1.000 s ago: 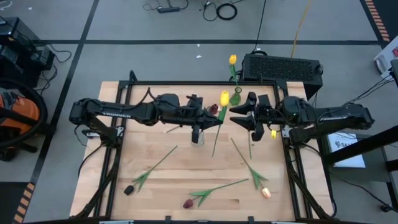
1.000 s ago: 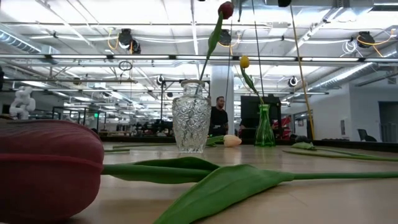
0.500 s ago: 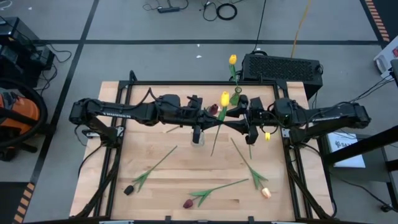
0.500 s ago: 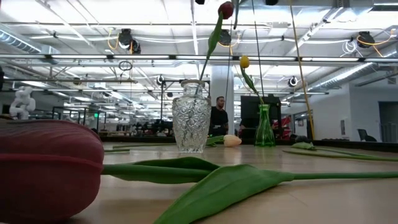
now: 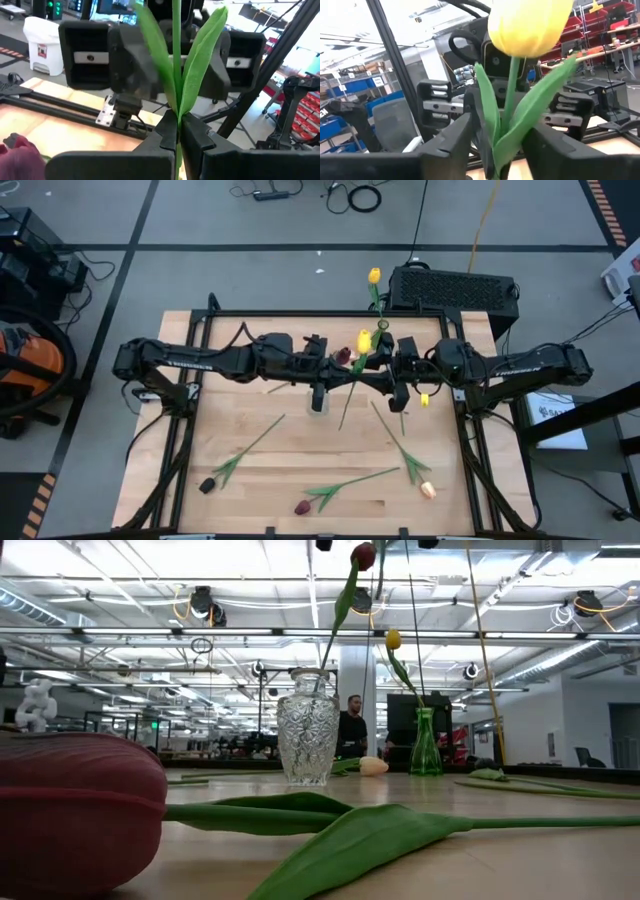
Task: Sort flowers into vase by color
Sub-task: Put the yellow tulip into the green vase
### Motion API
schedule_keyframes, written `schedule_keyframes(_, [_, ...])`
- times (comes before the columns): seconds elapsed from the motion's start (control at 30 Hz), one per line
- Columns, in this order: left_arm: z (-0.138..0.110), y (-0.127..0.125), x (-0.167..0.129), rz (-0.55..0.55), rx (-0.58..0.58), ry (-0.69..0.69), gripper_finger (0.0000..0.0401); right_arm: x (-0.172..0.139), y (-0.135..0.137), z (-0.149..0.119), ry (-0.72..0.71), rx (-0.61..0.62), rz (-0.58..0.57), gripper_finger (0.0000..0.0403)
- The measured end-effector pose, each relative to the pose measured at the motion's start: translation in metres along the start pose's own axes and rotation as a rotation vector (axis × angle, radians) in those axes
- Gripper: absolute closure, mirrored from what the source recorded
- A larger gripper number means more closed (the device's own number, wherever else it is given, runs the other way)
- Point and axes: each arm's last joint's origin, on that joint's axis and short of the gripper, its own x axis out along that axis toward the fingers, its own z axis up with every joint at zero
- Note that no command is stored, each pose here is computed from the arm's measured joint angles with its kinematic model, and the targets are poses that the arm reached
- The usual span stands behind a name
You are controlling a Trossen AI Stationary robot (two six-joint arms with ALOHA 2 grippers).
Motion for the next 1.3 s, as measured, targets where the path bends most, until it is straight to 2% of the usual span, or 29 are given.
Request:
schedule_keyframes(0.23, [-0.004, 0.002, 0.004, 0.003, -0.002, 0.011, 0.0391, 0.0, 0.0, -0.001, 0.009, -0.037, -0.003, 0.0374])
schedule_keyframes(0.3, [-0.004, 0.002, 0.004, 0.002, -0.001, 0.01, 0.0391, 0.0, 0.0, -0.001, 0.009, -0.05, -0.002, 0.0393])
schedule_keyframes(0.47, [-0.004, 0.002, 0.004, 0.002, -0.002, 0.01, 0.0381, 0.0, 0.0, -0.001, 0.01, -0.046, -0.001, 0.0388])
schedule_keyframes(0.63, [-0.004, 0.002, 0.004, 0.002, -0.002, 0.009, 0.0365, 0.0, 0.0, -0.001, 0.01, -0.045, 0.0, 0.0399])
schedule_keyframes(0.93, [-0.003, 0.001, 0.003, 0.0, -0.002, 0.002, 0.0294, 0.0, 0.0, -0.001, 0.017, -0.034, 0.001, 0.0397])
schedule_keyframes(1.3, [0.022, -0.002, -0.019, -0.005, 0.032, -0.071, 0.0287, -0.022, 0.005, 0.015, 0.004, -0.036, -0.002, 0.0397])
